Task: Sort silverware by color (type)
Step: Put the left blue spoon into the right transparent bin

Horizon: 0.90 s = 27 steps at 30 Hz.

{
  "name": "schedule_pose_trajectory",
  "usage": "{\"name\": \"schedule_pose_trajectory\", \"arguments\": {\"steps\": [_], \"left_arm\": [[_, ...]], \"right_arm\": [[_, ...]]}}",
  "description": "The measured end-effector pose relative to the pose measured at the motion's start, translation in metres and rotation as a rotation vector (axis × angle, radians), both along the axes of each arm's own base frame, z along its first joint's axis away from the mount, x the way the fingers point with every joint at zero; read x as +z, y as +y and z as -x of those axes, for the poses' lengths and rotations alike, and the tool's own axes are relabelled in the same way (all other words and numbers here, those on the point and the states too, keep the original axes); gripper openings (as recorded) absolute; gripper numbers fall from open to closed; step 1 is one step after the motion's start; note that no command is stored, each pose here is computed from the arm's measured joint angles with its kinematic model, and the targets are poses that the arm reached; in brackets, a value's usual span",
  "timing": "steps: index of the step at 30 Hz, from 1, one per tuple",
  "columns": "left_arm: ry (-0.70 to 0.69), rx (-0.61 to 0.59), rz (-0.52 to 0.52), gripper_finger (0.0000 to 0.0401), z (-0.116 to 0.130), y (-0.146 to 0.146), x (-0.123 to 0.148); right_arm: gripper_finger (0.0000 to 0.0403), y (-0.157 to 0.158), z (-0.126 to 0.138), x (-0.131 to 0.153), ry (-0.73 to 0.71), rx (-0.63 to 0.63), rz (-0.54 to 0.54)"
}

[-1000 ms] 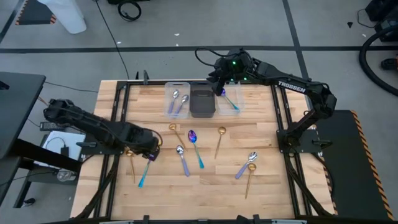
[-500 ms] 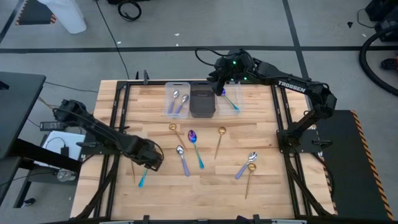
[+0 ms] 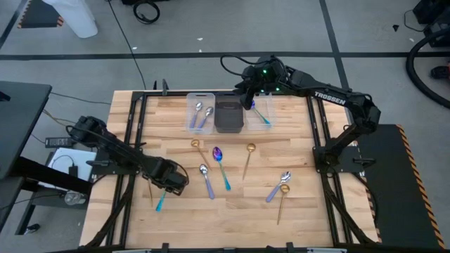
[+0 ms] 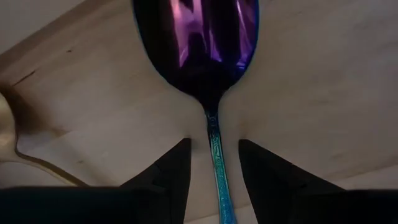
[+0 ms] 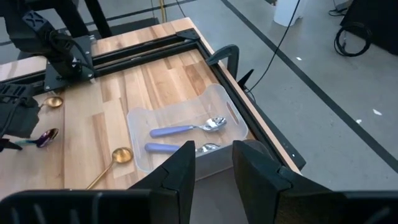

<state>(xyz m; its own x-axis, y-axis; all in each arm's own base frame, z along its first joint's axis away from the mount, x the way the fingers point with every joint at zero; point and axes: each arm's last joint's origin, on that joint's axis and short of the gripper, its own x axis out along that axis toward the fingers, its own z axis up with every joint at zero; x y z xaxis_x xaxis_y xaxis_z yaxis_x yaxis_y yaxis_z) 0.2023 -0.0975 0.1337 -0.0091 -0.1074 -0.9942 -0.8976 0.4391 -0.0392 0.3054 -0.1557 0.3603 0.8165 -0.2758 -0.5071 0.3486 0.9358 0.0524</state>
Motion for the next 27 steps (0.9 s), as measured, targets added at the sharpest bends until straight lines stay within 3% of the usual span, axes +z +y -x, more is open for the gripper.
{"name": "schedule_pose_trajectory", "arguments": {"steps": [5,14,27], "left_arm": [[0.000,-0.050,0.001,0.0126,-0.001,0.000,-0.002],[-0.008,-0.061,-0.003,0.0017,-0.001,0.000,-0.002],[-0.159,-0.023,0.013,0.0016,0.006,0.009,0.031]], "right_arm": [[0.0116,0.001,0.000,0.000,0.000,0.004,0.001],[0.0116,0.001,0.000,0.000,0.003,0.008,0.009],[0.0116,0.000,-0.002,0.003,-0.024,0.006,0.024]]}}
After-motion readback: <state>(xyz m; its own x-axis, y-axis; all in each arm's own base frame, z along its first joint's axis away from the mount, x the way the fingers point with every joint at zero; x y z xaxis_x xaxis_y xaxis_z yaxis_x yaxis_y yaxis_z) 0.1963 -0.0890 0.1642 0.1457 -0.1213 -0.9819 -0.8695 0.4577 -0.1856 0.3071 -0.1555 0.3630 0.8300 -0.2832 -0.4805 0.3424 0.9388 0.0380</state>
